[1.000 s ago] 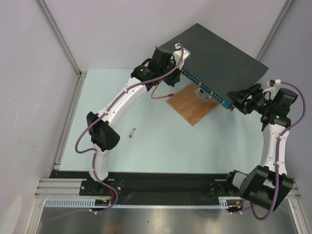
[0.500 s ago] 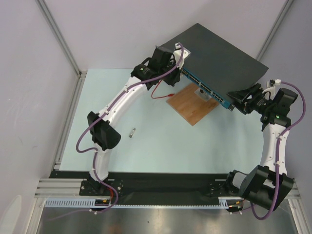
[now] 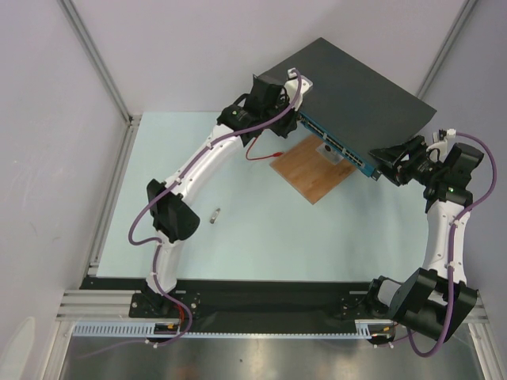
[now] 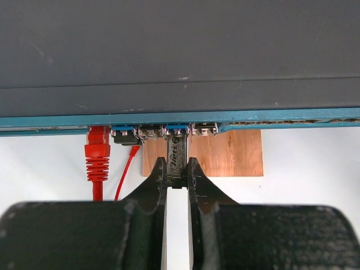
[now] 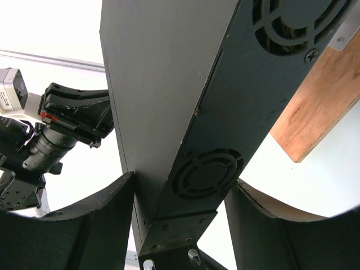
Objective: Insert the plug into the switch port
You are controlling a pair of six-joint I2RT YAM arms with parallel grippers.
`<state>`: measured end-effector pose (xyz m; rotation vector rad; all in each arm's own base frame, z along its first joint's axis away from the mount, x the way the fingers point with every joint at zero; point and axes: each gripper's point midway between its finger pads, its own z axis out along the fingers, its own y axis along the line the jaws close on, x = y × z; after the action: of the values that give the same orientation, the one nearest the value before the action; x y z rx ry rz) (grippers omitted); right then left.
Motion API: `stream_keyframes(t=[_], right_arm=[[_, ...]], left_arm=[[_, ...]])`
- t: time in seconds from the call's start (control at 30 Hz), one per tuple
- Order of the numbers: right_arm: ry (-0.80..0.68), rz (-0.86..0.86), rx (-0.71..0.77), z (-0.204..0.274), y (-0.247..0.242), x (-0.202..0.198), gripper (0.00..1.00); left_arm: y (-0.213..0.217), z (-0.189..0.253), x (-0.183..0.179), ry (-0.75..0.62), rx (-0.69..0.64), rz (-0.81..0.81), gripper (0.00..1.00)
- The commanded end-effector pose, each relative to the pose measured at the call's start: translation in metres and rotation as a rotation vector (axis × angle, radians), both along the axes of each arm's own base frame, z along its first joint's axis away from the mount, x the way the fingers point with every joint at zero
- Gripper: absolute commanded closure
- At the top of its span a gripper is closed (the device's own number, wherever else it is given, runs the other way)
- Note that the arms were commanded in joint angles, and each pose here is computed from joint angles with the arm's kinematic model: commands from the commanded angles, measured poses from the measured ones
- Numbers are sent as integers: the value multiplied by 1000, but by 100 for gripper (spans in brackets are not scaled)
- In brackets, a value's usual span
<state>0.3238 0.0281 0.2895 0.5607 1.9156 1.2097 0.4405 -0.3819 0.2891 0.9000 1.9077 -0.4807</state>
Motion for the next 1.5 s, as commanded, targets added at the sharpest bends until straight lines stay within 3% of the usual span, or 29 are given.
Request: stream_keyframes(t=[0.0,0.2,0.4,0.5,0.6,0.87,1.1,1.2,1.27,1.4,1.47], right_arm=[[-89,20,-110,3,1,12,100],[-92,20,-111,3,1,12,100],[-86,24,-106,2,2,12,100],[-89,24,-110,2,1,13,100],[-89,24,-110,2,1,13,100],[-101,27,-113,6,1,13,100],[-107,27,-109,8,-1,13,100],[-111,25,-111,9,-1,14,100],[-111,24,-111,9,-2,14,100],[-113,27,-111,10,-1,15,100],[-111,27,-111,10,-2,15,100]], left_arm=[[-14,48,-1,-103,-102,-23,100],[-16,47,4,-106,-119,-10,100],[-30,77,8,-171,-225,-37,97],[-36,80,9,-187,-242,-48,92],[-39,76,7,-176,-240,-65,75],[-6,77,-12,-193,-152,-60,67],[27,79,-33,-164,-95,-34,53],[32,67,-34,-143,-68,-27,54],[33,64,-34,-142,-61,-28,60],[29,53,-29,-122,-45,-34,85],[25,44,-26,-105,-30,-37,90]])
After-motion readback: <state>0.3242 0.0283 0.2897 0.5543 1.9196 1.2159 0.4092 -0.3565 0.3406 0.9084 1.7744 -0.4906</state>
